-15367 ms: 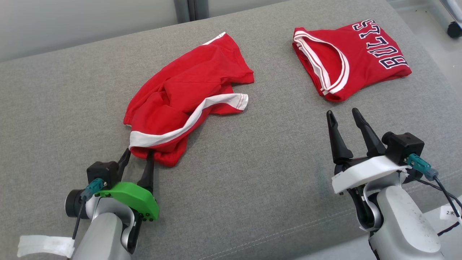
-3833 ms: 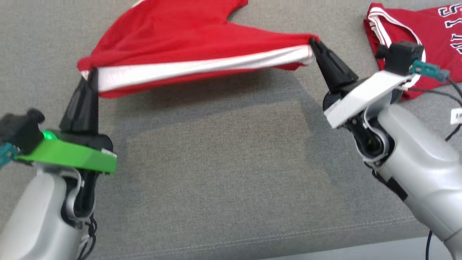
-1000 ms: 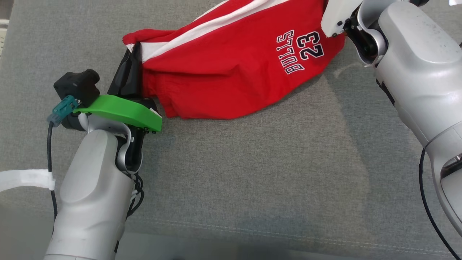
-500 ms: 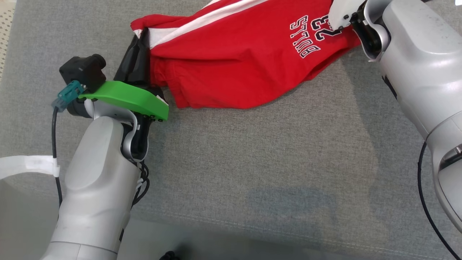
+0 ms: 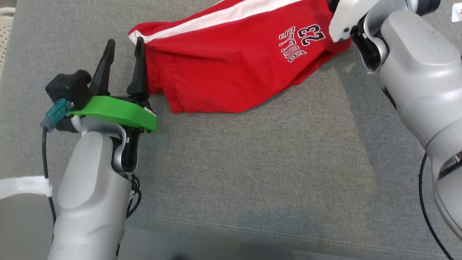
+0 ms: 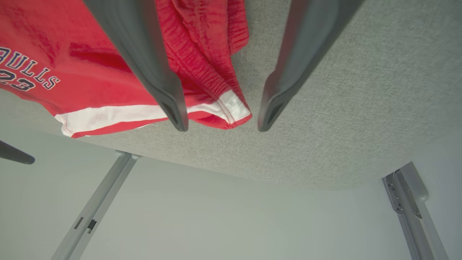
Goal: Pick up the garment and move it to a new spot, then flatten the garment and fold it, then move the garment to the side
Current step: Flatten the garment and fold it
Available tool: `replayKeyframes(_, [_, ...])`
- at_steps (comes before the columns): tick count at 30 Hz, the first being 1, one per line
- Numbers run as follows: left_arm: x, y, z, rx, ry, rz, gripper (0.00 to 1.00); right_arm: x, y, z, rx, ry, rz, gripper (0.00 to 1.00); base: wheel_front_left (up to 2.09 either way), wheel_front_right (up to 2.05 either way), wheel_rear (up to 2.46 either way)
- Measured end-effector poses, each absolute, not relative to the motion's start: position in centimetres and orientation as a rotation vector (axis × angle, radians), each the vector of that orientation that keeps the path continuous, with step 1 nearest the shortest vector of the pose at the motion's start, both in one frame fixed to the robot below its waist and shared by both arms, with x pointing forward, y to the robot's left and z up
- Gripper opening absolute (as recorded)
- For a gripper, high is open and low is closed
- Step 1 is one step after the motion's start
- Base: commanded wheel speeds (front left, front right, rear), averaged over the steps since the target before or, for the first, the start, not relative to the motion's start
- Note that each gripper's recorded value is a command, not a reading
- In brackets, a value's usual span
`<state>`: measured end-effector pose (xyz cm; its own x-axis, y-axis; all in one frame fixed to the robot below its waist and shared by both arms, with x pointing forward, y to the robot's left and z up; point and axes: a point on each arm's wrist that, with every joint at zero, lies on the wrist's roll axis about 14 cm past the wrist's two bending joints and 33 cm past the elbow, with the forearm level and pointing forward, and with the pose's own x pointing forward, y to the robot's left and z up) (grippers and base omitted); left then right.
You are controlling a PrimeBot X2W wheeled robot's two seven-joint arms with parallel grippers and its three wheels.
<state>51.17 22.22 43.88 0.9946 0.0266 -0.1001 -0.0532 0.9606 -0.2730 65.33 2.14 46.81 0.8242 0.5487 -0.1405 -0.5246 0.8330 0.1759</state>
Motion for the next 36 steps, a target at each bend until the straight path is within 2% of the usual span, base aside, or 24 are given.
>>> replayKeyframes(16, [45.9,23.4,48.9,-0.148,-0.06,0.079,1.0,61.2,-1.5,45.5,0.145,0.292,0.493,1.0,0.0,0.0,0.0])
replayKeyframes(23, [43.9,23.6,49.8,-0.173,-0.084,0.11,1.0,60.1,-1.4,44.0,0.156,0.359,0.483,1.0,0.0,0.0,0.0])
replayKeyframes(36, [43.5,23.8,50.1,-0.17,-0.09,0.136,1.0,58.5,-0.4,40.1,0.132,0.519,0.504,1.0,0.0,0.0,0.0])
